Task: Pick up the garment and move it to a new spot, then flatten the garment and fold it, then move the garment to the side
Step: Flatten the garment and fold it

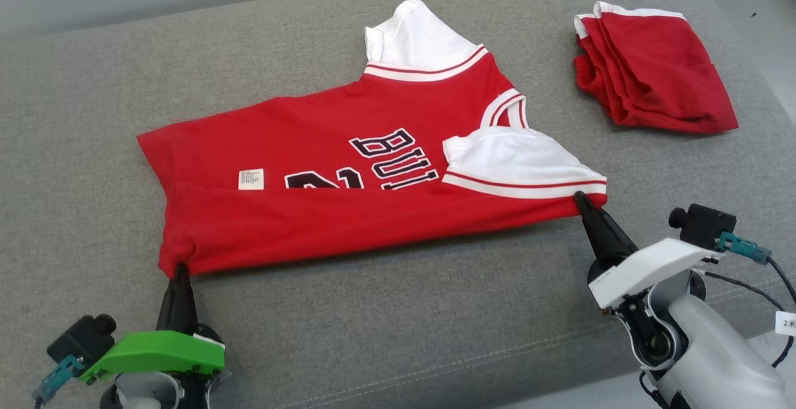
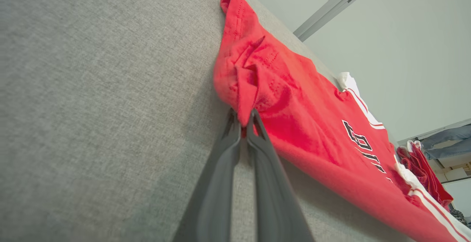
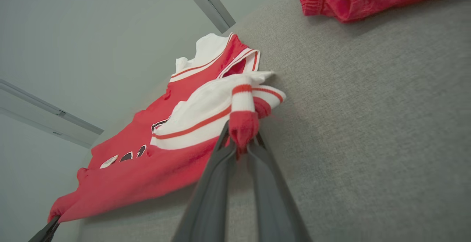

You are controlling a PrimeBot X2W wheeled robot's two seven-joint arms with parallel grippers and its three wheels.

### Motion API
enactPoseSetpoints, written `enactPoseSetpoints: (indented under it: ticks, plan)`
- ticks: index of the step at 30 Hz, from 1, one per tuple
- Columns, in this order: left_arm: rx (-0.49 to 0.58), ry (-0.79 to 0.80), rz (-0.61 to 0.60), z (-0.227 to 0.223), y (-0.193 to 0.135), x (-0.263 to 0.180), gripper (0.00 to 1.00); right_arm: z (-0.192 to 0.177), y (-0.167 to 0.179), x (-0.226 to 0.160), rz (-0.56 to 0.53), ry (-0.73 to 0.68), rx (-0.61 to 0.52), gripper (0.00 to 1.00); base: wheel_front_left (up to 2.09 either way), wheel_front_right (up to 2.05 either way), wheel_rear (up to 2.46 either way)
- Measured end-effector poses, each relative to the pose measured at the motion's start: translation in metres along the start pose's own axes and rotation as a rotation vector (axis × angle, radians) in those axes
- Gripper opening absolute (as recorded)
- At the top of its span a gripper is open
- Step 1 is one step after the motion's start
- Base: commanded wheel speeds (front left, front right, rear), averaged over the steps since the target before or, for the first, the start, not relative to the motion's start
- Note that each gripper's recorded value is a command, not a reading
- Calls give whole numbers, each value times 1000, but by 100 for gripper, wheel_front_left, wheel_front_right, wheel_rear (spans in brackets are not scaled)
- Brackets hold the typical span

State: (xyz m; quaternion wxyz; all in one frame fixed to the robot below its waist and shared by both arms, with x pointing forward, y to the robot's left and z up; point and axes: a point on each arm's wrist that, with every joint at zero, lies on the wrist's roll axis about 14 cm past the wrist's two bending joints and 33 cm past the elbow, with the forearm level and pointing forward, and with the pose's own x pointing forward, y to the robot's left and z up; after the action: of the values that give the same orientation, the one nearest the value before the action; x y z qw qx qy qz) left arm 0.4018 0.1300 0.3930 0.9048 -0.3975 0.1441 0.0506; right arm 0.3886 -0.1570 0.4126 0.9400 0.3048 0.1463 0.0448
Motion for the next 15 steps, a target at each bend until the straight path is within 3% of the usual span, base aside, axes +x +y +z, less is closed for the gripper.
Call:
enactPoseSetpoints:
  ticks: [15]
  plan:
    - [30,-12,-8,0,-7,-39,0,-11,-16,-42,-8,37,-12,0,0,0,0]
